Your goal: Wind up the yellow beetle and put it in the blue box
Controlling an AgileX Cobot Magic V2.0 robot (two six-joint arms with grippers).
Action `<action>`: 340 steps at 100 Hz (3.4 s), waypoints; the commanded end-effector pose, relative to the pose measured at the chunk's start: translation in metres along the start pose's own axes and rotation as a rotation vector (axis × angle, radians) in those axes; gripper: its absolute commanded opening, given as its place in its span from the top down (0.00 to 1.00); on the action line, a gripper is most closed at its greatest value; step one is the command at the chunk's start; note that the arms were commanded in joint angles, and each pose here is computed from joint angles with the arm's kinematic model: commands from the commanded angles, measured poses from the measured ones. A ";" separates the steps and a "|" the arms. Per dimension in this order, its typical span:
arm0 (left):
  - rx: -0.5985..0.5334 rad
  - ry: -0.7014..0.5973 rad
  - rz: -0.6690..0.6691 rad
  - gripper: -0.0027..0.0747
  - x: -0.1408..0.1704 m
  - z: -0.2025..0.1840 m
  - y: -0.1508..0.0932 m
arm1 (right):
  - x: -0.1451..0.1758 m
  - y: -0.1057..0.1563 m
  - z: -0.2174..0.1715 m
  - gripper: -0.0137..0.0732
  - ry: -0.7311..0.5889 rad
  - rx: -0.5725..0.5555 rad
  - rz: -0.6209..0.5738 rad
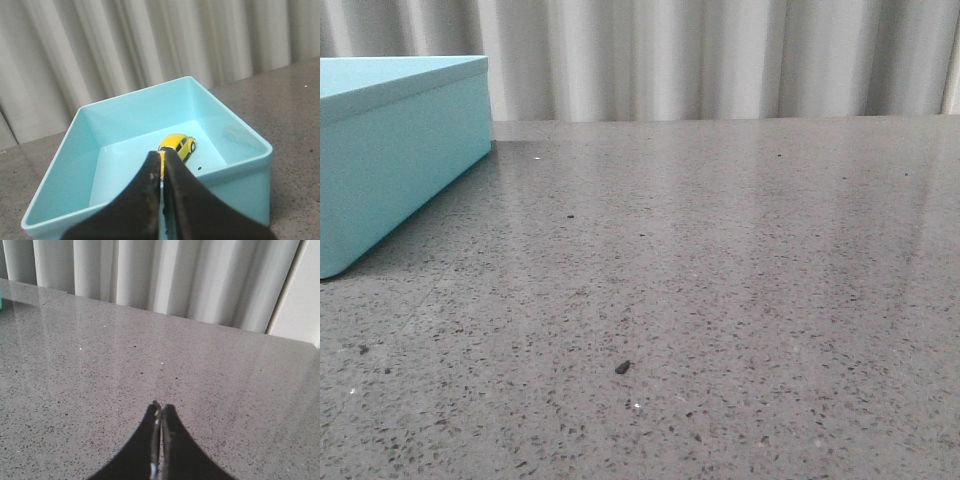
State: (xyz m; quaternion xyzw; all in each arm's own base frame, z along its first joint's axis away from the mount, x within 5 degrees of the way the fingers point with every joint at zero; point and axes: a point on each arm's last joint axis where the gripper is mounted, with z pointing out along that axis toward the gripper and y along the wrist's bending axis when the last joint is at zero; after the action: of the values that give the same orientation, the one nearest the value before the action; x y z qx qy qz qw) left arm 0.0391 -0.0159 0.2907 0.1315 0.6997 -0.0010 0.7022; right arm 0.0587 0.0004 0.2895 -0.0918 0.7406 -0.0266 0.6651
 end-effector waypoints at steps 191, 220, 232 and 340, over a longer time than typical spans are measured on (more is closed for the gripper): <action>-0.158 0.173 -0.307 0.99 0.110 0.013 -0.003 | -0.015 -0.001 -0.002 0.91 -0.089 -0.001 -0.019; -0.158 0.173 -0.307 0.99 0.110 0.013 -0.003 | -0.014 -0.001 -0.002 0.91 -0.087 -0.001 -0.020; -0.158 0.173 -0.307 0.99 0.110 0.013 -0.003 | -0.014 -0.001 -0.002 0.91 -0.087 -0.001 -0.020; -0.158 0.175 -0.307 0.99 0.111 0.013 -0.003 | 0.035 0.008 0.014 0.91 -0.274 0.087 0.023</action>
State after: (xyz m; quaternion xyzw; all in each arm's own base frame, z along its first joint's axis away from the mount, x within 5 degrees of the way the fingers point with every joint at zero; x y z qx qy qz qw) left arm 0.0535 -0.0012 0.1840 -0.0258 0.7852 -0.0338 0.6178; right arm 0.0688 0.0037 0.2378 -0.0637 0.6954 -0.0271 0.7153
